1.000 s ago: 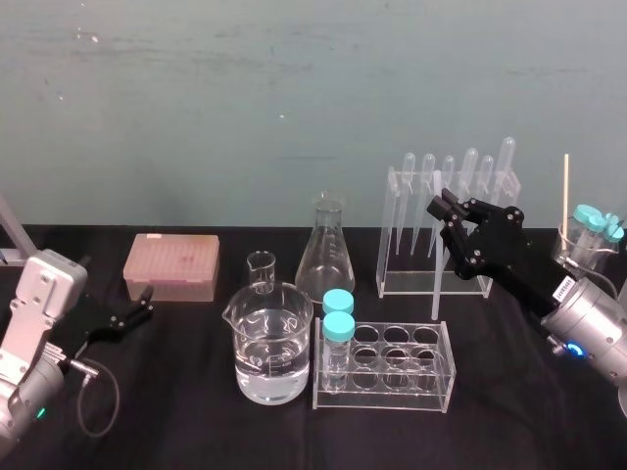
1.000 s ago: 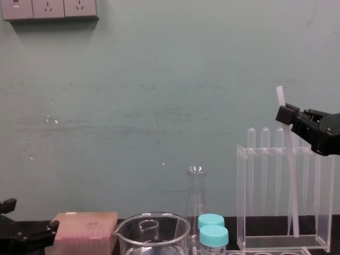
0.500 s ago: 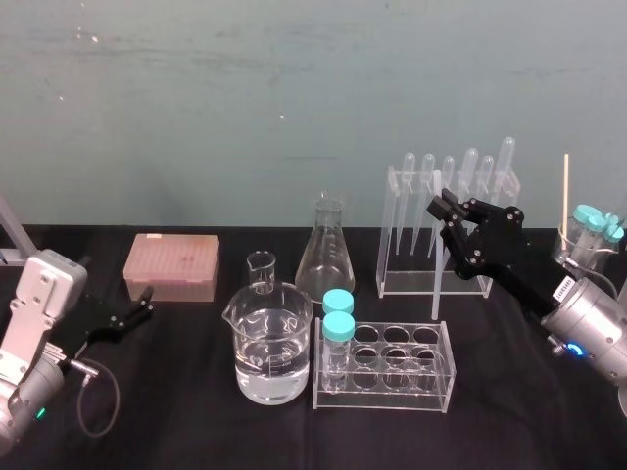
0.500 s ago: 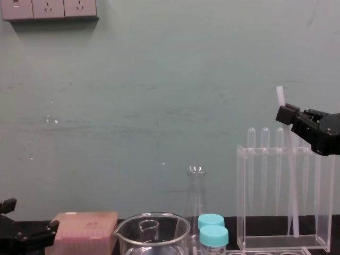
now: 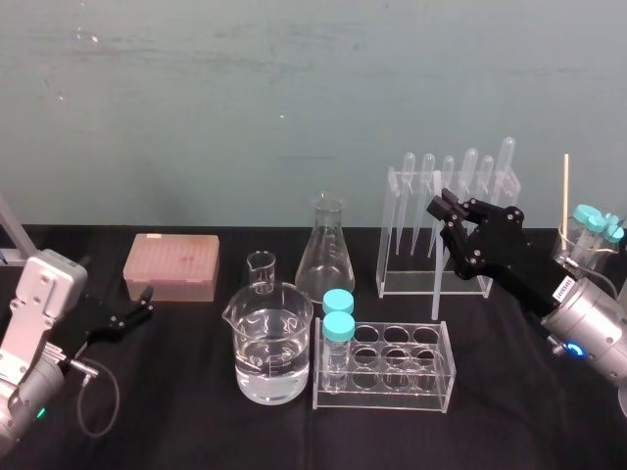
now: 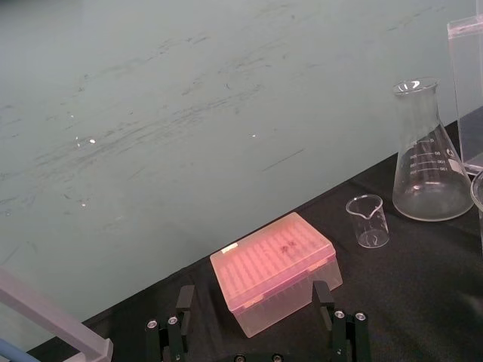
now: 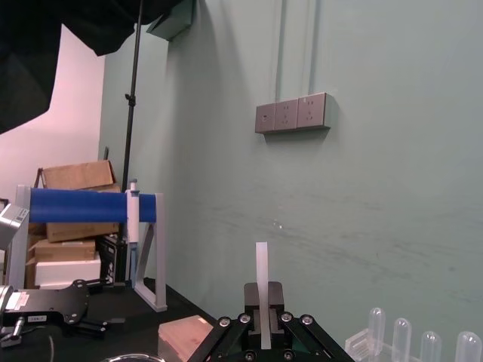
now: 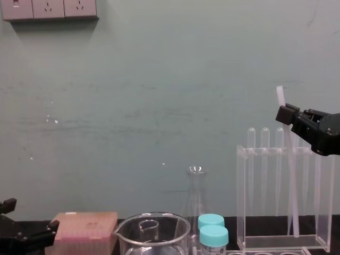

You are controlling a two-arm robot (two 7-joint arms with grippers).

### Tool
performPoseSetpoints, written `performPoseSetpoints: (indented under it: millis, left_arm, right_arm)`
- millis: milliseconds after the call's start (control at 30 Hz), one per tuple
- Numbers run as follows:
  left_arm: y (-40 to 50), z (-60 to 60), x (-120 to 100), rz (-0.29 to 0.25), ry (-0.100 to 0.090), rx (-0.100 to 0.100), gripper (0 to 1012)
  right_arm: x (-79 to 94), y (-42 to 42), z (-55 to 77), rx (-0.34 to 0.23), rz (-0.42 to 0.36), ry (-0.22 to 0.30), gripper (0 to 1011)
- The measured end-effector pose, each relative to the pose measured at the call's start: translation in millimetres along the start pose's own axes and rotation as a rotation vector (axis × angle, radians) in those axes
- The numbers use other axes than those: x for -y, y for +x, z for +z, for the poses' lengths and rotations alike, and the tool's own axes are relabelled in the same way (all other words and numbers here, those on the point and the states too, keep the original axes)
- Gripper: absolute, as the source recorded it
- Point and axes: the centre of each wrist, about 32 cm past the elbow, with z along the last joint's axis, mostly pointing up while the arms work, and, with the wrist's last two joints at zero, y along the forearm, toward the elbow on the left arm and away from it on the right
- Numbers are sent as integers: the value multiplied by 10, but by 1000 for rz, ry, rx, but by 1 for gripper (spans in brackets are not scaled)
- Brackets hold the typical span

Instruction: Pick up the stirring rod with one hand, then place it down.

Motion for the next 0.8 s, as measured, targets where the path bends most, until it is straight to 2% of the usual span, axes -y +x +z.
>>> performPoseSetpoints:
  millis: [800]
  left_arm:
    - [0, 0, 0, 0, 0, 0, 1000]
  right_arm:
    - [0, 0, 0, 0, 0, 0, 61]
